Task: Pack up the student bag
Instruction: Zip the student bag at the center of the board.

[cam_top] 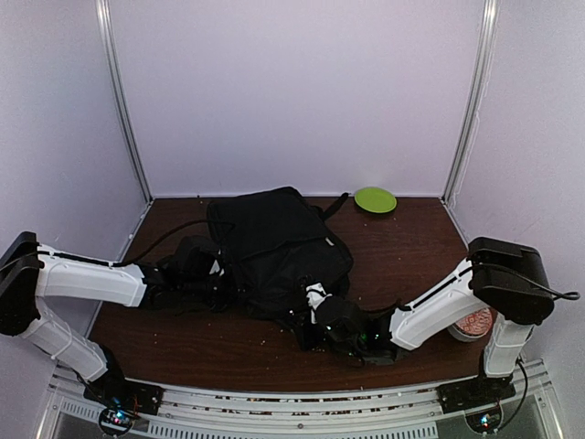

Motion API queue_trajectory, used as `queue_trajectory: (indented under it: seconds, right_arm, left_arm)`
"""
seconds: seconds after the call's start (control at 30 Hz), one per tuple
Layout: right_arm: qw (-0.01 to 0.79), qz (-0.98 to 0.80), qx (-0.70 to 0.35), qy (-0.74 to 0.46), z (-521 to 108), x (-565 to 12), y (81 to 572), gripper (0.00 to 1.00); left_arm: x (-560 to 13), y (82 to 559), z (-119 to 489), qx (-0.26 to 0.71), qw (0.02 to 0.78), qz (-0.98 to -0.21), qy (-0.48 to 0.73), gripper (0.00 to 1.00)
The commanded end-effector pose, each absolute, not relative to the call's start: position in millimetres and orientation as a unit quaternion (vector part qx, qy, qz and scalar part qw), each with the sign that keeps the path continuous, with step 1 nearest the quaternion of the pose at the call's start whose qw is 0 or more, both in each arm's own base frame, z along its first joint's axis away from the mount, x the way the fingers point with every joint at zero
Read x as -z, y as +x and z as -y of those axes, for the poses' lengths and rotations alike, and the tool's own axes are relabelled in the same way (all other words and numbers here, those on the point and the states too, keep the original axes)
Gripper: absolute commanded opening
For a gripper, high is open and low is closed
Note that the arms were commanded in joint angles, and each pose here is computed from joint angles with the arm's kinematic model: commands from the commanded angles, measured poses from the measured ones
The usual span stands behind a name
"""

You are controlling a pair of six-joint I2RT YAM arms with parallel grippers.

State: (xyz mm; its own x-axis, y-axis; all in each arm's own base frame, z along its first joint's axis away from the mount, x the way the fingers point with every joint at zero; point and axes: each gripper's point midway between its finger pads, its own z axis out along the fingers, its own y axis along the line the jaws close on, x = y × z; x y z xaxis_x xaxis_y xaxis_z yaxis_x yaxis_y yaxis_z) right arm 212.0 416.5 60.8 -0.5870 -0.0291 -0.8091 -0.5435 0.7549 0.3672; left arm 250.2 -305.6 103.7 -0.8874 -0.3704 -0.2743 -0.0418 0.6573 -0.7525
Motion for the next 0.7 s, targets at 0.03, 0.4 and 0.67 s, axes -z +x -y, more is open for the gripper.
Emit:
queue_trajectory:
  seconds: [0.03,0.4,0.67]
  right_arm:
    - [0.42,-0.842,-0.292,-0.173,-415,-55,215,0.14]
    - [0.426,-0.838,-0.293,-0.174,-418,-62,217,0.06]
    - [0.428,-0.839,-0.288,-0.173,-413,-66,218,0.0]
  left_arm:
    - [-149,256,324,0.456,0.234,-0.854,-0.089,0.0]
    - [-150,256,324,0.458,0.235,-0.853,-0.09,0.0]
    - [-148,256,323,0.454,0.235,-0.855,-0.09,0.0]
